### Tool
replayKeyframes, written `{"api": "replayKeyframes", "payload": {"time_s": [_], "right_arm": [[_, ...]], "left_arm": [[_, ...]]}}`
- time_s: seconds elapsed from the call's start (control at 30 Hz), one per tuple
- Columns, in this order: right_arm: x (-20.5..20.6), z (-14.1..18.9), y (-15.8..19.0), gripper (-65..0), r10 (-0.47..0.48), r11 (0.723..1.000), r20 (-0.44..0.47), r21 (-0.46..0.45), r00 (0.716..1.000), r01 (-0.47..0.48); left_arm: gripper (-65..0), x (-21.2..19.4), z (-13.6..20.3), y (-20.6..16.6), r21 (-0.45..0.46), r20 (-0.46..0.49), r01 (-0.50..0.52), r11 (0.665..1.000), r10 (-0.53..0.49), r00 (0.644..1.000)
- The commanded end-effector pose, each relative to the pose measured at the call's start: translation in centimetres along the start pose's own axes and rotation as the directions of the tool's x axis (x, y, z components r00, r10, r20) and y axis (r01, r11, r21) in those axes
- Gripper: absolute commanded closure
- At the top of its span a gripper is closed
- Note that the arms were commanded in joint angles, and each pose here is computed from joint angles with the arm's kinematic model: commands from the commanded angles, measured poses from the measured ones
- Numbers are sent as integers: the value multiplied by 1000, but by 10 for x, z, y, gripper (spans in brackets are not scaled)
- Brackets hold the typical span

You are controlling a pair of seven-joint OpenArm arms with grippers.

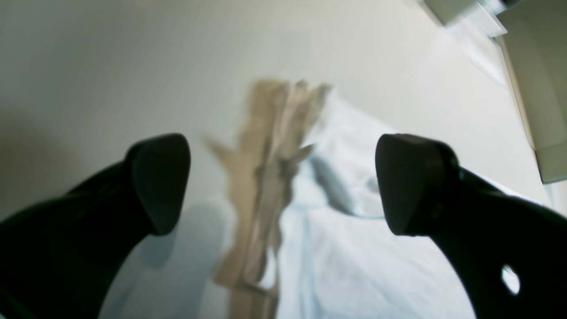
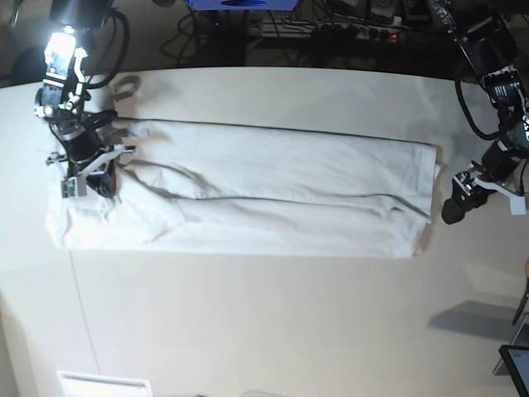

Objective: Fold the T-shirt properly
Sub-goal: 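Release the strip with the left gripper and move it to the strip's end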

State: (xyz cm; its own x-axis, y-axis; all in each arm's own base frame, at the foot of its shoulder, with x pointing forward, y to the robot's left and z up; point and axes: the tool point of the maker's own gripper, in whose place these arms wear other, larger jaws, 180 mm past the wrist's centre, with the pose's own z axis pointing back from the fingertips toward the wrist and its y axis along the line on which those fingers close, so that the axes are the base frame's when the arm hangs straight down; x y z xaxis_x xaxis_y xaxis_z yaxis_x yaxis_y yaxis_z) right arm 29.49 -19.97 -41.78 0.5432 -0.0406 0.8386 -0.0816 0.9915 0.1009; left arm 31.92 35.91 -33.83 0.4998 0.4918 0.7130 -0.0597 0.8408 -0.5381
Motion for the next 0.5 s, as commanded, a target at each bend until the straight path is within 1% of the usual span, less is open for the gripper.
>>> {"api": "replayKeyframes", "payload": {"time_s": [0.0,0.07,0.23,0.47], "right_arm": [[-21,5,-14,-22,32,998,-106,-45,994,-37],[-21,5,-15,-22,35,998,-106,-46,994,-40],[-22,6,-15,-22,34,998,-107,-46,994,-39],[-19,4,-15,-22,37,998,-102,-46,994,-41]], "left_arm": [[-650,23,1,-5,-23,60,14,1000,-12,998],[-650,15,-2,4,-6,44,-17,1000,17,999],[-650,-1,-20,4,24,-20,12,1000,-12,1000],[-650,-28,-45,-10,30,-78,28,999,-26,997]]}}
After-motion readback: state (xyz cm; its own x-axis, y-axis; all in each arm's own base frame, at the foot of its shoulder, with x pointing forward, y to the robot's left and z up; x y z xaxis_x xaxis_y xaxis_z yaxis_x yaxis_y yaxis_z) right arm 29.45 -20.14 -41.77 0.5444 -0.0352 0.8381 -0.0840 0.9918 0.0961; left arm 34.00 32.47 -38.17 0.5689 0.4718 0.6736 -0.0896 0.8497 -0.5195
